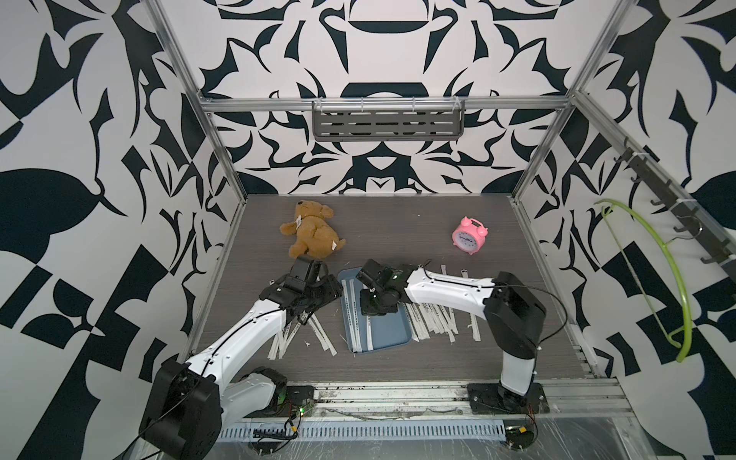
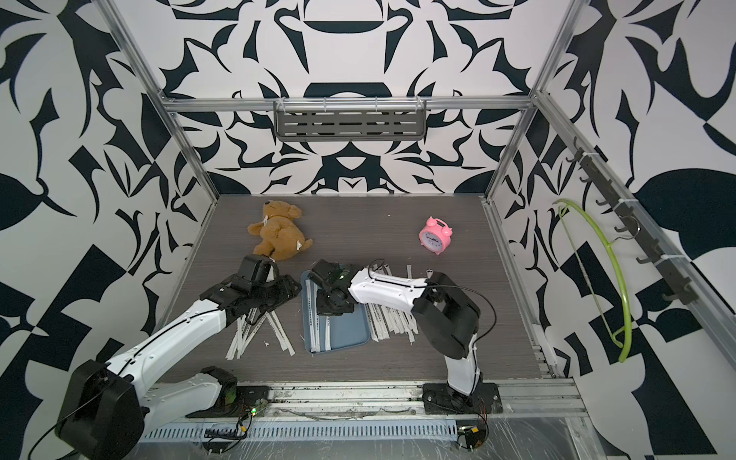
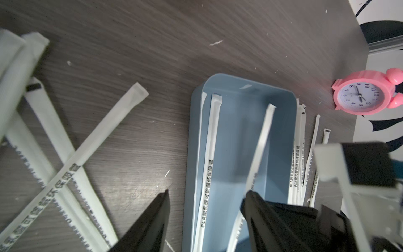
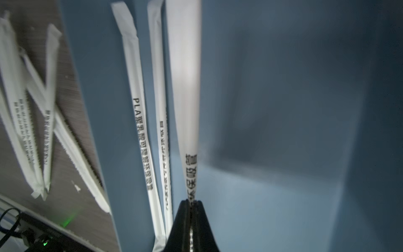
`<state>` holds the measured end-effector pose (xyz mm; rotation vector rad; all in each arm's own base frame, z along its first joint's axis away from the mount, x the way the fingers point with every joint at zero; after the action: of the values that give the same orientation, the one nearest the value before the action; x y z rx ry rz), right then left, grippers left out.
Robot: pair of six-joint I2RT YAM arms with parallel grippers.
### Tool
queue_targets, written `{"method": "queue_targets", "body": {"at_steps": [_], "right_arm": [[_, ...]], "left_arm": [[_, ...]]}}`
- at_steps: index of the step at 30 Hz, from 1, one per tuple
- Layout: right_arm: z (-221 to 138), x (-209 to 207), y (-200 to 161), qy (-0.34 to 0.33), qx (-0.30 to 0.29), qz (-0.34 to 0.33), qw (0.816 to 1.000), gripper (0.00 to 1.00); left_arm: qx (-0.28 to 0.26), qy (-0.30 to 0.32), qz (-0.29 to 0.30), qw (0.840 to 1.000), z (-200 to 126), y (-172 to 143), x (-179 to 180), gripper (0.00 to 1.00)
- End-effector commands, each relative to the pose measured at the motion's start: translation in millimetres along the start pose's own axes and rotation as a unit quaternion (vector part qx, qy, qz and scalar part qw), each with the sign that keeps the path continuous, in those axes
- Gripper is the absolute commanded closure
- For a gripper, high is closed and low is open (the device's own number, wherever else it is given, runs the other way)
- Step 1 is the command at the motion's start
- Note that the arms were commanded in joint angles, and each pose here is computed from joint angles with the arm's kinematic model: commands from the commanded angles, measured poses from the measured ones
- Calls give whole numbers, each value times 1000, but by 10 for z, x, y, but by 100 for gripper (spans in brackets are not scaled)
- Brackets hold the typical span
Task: Put the straws into the storage box
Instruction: Place the straw in the storage box.
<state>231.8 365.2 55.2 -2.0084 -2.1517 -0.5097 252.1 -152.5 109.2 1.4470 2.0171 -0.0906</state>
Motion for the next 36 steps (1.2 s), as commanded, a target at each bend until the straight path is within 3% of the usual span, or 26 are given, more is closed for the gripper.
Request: {"method": "queue_targets", "body": {"at_steps": [1,21,36], "right_arm": [[29,188,20,42,1,26,999,94],[187,170,-142,15,87,-20,996,93],[69,151,-63,-1,71,-41,997,77]], "left_arm": [[16,-12,-12,1000,89,-73,17,40],[32,-10,-12,999,253,-138,74,43],[27,-8,-6,1000,198,-119,65,44]]}}
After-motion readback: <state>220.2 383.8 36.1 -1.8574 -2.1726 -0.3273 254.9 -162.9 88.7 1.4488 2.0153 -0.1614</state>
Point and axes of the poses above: each gripper's point midway between its finger pads, its own z axis out along the fingers, its own x axis along the line the jaws close on, y = z × x, the point moved 1 cm from there along -z, back along the fingers
